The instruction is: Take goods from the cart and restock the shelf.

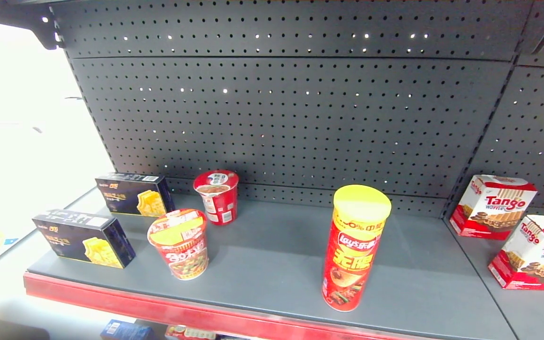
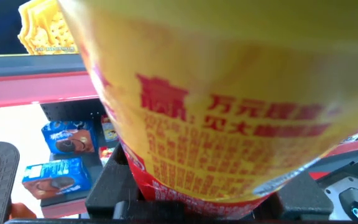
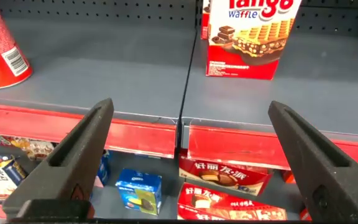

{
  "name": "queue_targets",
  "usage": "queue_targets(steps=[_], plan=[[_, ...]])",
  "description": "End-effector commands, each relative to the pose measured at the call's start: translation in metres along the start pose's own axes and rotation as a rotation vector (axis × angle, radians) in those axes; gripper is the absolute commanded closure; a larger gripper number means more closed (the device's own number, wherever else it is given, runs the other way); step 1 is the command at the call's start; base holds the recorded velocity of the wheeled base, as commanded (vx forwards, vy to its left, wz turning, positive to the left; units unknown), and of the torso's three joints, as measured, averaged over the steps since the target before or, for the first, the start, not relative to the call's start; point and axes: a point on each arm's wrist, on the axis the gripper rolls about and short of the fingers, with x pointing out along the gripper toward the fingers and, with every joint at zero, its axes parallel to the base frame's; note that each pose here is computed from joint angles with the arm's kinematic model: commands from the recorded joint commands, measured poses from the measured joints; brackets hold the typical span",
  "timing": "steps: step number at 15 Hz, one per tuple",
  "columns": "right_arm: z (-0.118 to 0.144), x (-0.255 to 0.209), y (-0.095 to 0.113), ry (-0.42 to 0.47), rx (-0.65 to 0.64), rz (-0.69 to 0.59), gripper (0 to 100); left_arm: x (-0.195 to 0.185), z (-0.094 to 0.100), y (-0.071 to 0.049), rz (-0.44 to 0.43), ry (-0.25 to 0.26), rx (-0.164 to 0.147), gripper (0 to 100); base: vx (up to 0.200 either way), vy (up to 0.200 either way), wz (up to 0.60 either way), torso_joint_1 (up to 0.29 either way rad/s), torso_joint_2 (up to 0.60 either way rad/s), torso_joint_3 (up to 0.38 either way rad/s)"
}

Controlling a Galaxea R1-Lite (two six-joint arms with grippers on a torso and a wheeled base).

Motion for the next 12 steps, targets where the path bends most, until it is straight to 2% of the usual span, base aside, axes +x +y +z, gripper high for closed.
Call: queue_targets(steps=[1,3,4,5,6,7,8,9,10,11,12], plan=[[0.0,0.0,0.0,0.002,0.0,0.001,0,0.0,0.0,0.0,-0.001,-0.001,0.003,100,0.0,0.0,0.0,0.0,0.0,0.0],[0.0,0.0,0.0,0.002,0.002,0.002,0,-0.007,0.015,-0.003,-0.006,-0.054,0.06,100,0.0,0.0,0.0,0.0,0.0,0.0],[0.0,0.0,0.0,0.002,0.0,0.002,0,-0.016,0.032,-0.005,-0.011,-0.089,0.089,100,0.0,0.0,0.0,0.0,0.0,0.0],[0.0,0.0,0.0,0.002,0.0,0.002,0,-0.017,0.046,-0.008,-0.033,-0.056,0.098,100,0.0,0.0,0.0,0.0,0.0,0.0],[0.0,0.0,0.0,0.002,0.002,0.002,0,-0.017,0.052,-0.009,-0.047,-0.041,0.101,100,0.0,0.0,0.0,0.0,0.0,0.0],[0.0,0.0,0.0,0.002,0.0,0.002,0,-0.012,0.064,-0.011,-0.116,-0.007,0.12,100,0.0,0.0,0.0,0.0,0.0,0.0],[0.0,0.0,0.0,0.002,0.0,0.002,0,-0.007,0.078,-0.014,-0.172,0.007,0.159,100,0.0,0.0,0.0,0.0,0.0,0.0],[0.0,0.0,0.0,0.002,0.0,0.002,0,-0.005,0.083,-0.015,-0.185,0.011,0.172,100,0.0,0.0,0.0,0.0,0.0,0.0],[0.0,0.0,0.0,0.002,0.0,0.002,0,0.004,0.097,-0.016,-0.215,0.041,0.187,100,0.0,0.0,0.0,0.0,0.0,0.0],[0.0,0.0,0.0,0.002,0.0,0.001,0,0.004,0.099,-0.016,-0.216,0.041,0.188,100,0.0,0.0,0.0,0.0,0.0,0.0],[0.0,0.0,0.0,0.002,0.0,0.002,0,0.025,0.112,-0.017,-0.252,0.086,0.183,100,0.0,0.0,0.0,0.0,0.0,0.0]])
